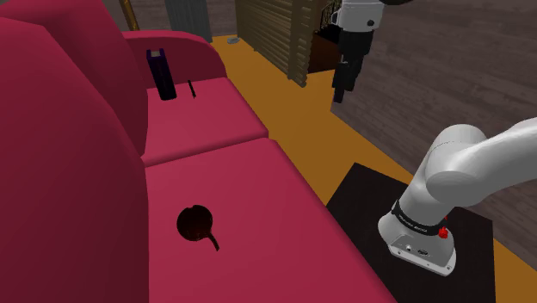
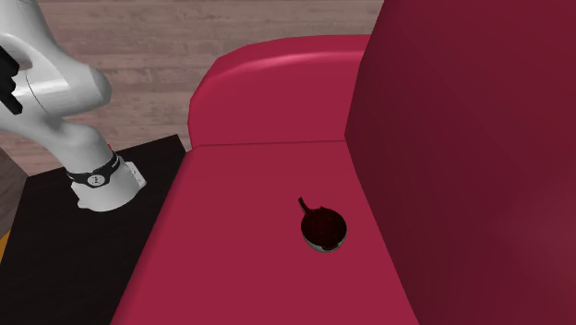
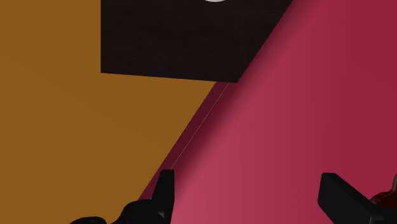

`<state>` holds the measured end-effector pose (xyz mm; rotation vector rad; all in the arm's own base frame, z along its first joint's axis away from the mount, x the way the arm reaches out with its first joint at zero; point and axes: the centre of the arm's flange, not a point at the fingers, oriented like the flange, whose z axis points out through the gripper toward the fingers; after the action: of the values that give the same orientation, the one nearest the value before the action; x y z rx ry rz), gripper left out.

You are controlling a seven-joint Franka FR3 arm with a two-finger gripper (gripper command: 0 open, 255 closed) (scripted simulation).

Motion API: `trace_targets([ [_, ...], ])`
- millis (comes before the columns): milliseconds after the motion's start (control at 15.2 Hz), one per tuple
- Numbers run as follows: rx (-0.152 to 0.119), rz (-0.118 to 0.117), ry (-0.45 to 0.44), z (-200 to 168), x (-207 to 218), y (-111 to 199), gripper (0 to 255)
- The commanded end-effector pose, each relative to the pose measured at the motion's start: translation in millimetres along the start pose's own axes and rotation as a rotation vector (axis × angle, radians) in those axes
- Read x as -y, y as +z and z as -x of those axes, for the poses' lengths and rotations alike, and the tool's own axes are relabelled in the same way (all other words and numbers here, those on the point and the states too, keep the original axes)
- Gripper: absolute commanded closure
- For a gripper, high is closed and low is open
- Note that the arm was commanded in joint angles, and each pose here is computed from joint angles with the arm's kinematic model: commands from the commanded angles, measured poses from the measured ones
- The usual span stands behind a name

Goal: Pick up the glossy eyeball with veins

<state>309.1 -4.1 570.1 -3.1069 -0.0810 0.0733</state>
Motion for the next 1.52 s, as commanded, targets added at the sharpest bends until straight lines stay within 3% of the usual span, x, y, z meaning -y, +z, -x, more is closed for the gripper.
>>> trace_targets([
  [0,0.0,0.0,0.0,0.0,0.0,0.0,0],
  [1452,-0.081,-0.007,0.107,-70.4,227.6,159.7,0],
])
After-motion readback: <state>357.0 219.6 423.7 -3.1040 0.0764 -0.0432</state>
